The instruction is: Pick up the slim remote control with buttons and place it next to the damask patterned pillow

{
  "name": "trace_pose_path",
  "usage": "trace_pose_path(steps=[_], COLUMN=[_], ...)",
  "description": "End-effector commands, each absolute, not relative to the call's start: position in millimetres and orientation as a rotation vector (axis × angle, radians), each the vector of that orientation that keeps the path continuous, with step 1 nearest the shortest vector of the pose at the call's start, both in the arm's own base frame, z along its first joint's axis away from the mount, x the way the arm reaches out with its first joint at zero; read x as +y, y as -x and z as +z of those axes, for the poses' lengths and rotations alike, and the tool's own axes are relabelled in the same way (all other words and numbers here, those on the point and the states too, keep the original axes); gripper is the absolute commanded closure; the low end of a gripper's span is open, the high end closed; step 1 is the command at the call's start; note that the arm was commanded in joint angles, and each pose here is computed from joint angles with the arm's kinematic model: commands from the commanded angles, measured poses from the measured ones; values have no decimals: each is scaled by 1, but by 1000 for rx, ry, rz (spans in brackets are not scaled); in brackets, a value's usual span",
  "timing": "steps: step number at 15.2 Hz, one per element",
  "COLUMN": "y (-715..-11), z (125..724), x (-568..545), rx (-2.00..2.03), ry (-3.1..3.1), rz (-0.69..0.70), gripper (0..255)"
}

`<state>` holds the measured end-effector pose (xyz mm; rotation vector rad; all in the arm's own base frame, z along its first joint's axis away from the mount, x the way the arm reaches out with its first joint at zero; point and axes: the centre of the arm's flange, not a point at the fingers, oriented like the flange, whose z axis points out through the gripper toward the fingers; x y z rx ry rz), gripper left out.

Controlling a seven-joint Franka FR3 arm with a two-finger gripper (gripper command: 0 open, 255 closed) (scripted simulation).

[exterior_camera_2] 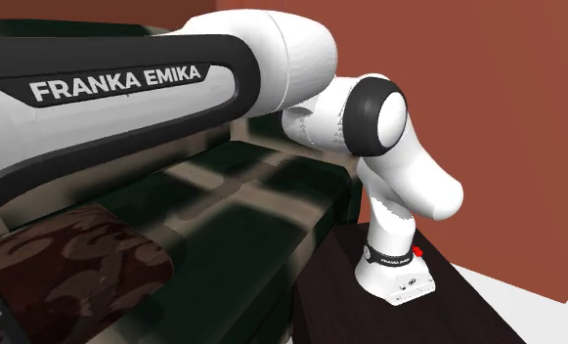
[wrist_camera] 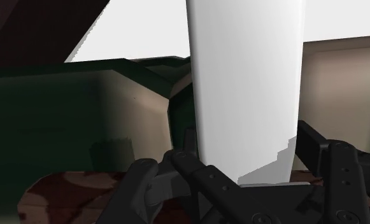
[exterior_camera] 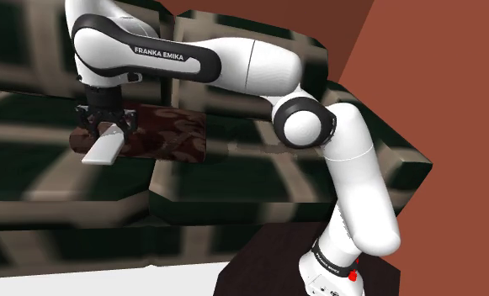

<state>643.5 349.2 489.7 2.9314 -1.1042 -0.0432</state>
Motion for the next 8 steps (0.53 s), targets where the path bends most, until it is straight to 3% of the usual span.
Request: trace_pose_path(steps=[1, 8], y=[-644, -644], z=[479, 442], x=[350, 350], rx=[-1105, -1105], ry=[-2932, -2932], rz=[-42, -42], gripper=[255, 255])
